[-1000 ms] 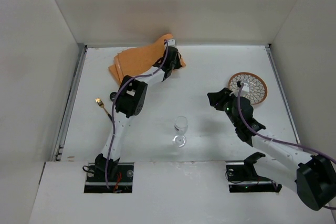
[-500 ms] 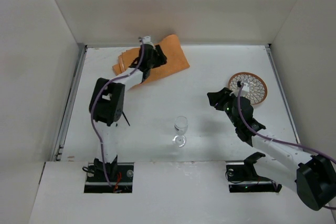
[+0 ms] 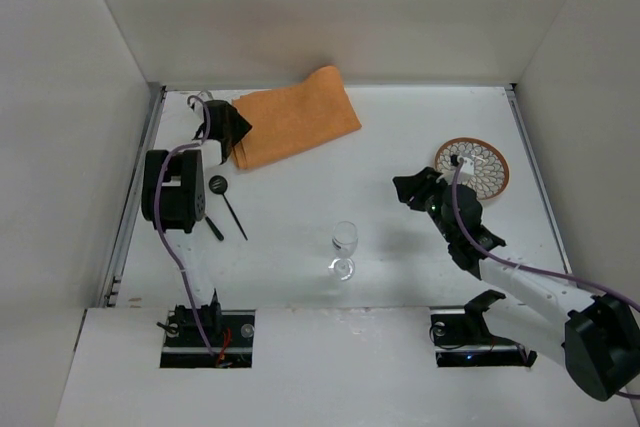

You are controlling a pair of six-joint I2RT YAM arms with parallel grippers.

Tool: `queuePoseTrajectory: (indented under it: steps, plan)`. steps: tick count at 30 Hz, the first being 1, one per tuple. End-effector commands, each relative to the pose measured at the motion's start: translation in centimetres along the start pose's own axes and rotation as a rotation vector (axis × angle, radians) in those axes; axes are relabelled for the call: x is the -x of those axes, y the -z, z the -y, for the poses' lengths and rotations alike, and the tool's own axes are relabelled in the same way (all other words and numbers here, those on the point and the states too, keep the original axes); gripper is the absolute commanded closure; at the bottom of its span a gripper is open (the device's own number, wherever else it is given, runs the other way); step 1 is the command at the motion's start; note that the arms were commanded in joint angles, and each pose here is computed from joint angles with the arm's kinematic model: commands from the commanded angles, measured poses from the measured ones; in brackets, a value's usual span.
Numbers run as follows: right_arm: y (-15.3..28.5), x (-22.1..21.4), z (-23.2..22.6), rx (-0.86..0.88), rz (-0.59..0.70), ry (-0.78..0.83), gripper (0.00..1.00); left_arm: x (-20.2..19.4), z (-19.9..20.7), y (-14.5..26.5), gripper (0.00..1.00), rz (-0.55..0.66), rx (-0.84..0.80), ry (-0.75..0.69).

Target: Set the dinner table for one person

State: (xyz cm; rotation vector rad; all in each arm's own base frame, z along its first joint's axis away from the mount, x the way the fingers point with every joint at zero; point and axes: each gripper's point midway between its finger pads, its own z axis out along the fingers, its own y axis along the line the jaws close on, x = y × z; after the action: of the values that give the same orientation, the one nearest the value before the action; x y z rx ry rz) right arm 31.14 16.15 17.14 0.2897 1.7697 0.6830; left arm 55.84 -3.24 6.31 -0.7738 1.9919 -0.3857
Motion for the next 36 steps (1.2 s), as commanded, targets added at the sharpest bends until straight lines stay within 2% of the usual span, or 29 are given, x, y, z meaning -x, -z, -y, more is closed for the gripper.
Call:
queuePoseTrajectory:
  steps: [1,2,3,5,6,8,13,18,20,22,26,30,36]
  plan:
    - [-0.4,1.6,-2.9,0.083,0.039,-0.011,0.52,-0.3,0.4,0.1,0.5,-0.027,-0.032,0.01]
    - [-0.5,1.4,-3.0,0.085,0.034,-0.009,0.52,-0.6,0.2,0.0,0.51,-0.033,-0.028,0.006]
    - [-0.6,1.2,-3.2,0.086,0.028,-0.005,0.52,-1.5,-0.6,-0.1,0.6,-0.053,-0.008,-0.002]
    - [-0.6,1.2,-3.2,0.085,0.029,-0.005,0.52,-2.1,-1.0,0.0,0.64,-0.061,0.004,0.002]
    - [-0.6,1.2,-3.2,0.086,0.028,-0.005,0.52,-3.0,-1.2,0.2,0.71,-0.076,0.005,0.006]
    - [-0.7,1.1,-3.1,0.083,0.027,-0.002,0.52,-4.8,-0.2,0.8,0.77,-0.102,-0.01,-0.006]
    - [-0.8,1.0,-2.9,0.076,0.025,0.003,0.47,-10.6,4.3,2.6,0.84,-0.169,-0.096,-0.081]
    - [-0.7,1.1,-2.6,0.07,0.031,0.0,0.44,-15.9,7.6,4.6,0.88,-0.219,-0.13,-0.086]
    - [-0.6,1.3,-2.4,0.065,0.035,0.003,0.44,-17.4,9.0,5.8,0.85,-0.219,-0.149,-0.082]
    - [-0.5,1.3,-2.5,0.066,0.036,0.002,0.44,-16.9,10.4,6.9,0.73,-0.172,-0.178,-0.073]
    - [-0.5,1.2,-2.5,0.068,0.033,0.003,0.44,-12.6,12.0,9.2,0.52,-0.054,-0.225,-0.033]
    - [-0.5,1.3,-2.5,0.068,0.035,0.002,0.44,-8.7,11.8,9.8,0.45,-0.008,-0.235,-0.03]
    - [-0.6,1.2,-2.4,0.064,0.033,0.005,0.44,-7.2,8.4,7.4,0.37,-0.055,-0.144,-0.029]
